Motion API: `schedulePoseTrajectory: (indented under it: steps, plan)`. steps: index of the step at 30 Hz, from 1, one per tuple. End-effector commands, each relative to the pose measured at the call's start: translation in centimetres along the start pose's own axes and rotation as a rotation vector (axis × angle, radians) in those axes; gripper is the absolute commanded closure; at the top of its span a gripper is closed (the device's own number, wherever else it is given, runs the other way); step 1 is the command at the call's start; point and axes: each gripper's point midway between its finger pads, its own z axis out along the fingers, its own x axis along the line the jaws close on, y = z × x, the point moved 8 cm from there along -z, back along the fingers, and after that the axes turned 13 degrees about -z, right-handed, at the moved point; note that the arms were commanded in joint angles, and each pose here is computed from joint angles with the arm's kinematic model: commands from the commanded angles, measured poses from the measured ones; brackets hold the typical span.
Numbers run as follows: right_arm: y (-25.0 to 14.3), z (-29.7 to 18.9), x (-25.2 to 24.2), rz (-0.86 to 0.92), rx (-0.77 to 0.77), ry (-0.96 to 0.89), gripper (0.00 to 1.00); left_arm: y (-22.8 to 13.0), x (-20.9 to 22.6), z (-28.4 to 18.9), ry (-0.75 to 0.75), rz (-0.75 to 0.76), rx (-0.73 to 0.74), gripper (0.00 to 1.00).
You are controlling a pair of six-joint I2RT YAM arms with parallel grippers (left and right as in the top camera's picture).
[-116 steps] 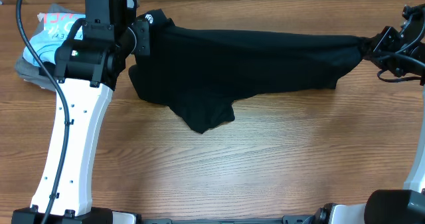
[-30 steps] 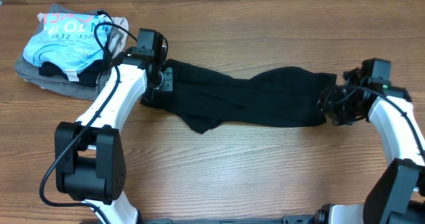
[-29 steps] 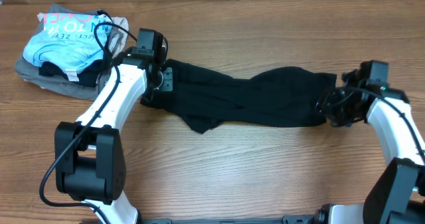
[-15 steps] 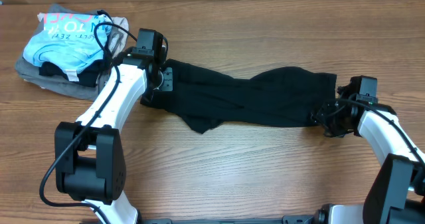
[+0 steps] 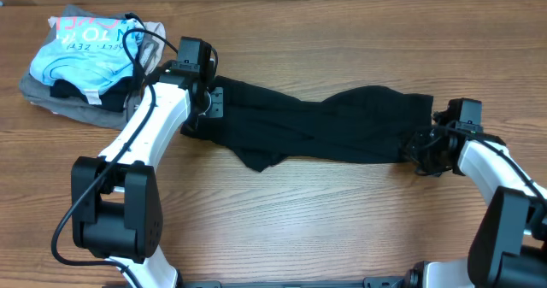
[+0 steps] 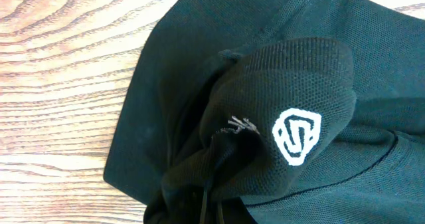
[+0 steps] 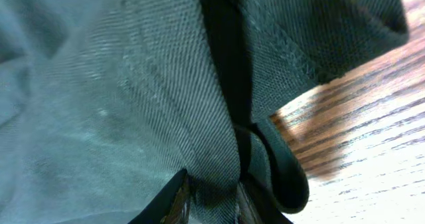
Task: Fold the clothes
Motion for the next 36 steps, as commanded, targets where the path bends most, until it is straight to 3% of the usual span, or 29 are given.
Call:
schedulePoseTrajectory:
  steps: [1, 4, 7, 11, 17, 23, 29, 36]
  plan:
    - [-0.3, 0.5, 0.0, 0.001, 0.013, 0.005, 0.75, -0.3, 0.1, 0.6, 0.022, -0.015, 0.011, 0.96]
    - [-0.2, 0.5, 0.0, 0.0, 0.013, 0.007, 0.76, -0.3, 0.2, 0.6, 0.023, -0.018, 0.01, 0.96]
    - [-0.1, 0.4, 0.4, -0.002, 0.012, 0.043, 0.96, -0.1, 0.2, 0.6, 0.023, -0.018, 0.0, 0.96]
    - [1.8, -1.5, 1.9, -0.014, -0.04, 0.163, 0.96, 1.2, 0.1, -1.3, 0.022, -0.014, -0.042, 0.96]
    - [7.5, -11.3, 4.1, -0.068, -0.235, 0.214, 0.96, 5.1, -1.2, -11.1, -0.03, 0.017, -0.181, 0.96]
    - [10.5, -22.9, 5.6, -0.113, -0.445, 0.2, 0.96, 6.4, -1.5, -21.7, -0.095, 0.081, -0.371, 0.96]
    - [10.4, -32.4, 6.7, -0.151, -0.627, 0.174, 0.96, 5.5, -1.1, -31.6, -0.179, 0.115, -0.607, 0.96]
    - [7.2, -41.6, 6.6, -0.156, -0.805, 0.194, 0.96, 1.6, 0.8, -40.3, -0.261, 0.108, -0.83, 0.96]
